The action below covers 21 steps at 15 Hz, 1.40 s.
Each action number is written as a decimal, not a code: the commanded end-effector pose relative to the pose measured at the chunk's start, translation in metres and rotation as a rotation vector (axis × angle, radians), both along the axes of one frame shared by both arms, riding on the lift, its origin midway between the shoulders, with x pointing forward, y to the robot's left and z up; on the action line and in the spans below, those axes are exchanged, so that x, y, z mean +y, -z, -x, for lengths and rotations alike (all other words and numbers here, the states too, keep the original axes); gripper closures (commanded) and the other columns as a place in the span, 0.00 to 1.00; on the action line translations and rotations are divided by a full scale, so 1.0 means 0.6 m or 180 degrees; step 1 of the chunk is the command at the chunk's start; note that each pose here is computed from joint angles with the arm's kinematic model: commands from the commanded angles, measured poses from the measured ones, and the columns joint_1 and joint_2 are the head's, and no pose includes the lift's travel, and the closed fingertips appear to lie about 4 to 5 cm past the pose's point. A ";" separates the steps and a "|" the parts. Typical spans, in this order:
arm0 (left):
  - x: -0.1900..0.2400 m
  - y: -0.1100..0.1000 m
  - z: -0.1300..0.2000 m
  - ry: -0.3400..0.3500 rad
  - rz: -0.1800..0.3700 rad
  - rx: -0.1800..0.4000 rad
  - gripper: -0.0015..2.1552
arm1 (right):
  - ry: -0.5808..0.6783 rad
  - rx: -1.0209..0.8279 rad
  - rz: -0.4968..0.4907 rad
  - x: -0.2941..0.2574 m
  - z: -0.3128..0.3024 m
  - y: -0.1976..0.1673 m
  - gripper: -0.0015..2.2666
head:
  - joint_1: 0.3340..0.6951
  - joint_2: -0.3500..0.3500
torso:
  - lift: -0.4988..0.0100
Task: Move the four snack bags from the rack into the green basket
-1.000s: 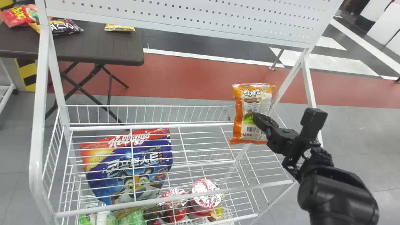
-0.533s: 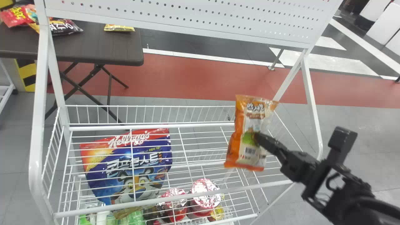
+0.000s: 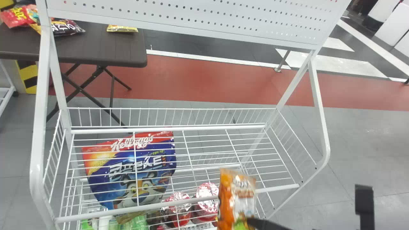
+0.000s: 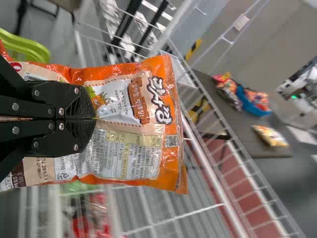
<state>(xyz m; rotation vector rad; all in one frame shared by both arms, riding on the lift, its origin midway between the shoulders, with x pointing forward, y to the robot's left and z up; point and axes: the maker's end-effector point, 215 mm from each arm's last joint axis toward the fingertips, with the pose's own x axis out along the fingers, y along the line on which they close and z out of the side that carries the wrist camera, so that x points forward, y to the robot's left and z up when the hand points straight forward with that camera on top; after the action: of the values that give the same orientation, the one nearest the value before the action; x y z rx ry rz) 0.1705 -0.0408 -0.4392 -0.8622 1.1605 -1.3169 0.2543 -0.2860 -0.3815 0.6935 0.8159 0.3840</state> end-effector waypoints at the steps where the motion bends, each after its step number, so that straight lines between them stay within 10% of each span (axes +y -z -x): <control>1: 0.001 -0.001 0.001 -0.0012 0.0012 -0.0008 0.70 | 0.0018 0.0344 0.0033 -0.013 0.046 0.051 0.98 | 1.00 0.00 | 0.98; 19: -0.006 -0.026 0.026 0.0035 0.0043 -0.0054 0.70 | -0.1301 0.1219 -0.0118 0.290 0.162 0.215 0.97 | 1.00 0.00 | 0.98; 21: -0.004 -0.028 0.025 0.0022 0.0045 -0.0063 0.70 | -0.1236 0.1255 0.0007 0.273 0.159 0.232 0.80 | 1.00 0.00 | 0.98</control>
<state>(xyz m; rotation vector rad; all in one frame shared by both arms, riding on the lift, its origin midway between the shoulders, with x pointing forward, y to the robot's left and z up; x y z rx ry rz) 0.1554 -0.0439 -0.4231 -0.8545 1.1431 -1.3393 0.1577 -0.1187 -0.5169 0.6190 1.3322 0.6170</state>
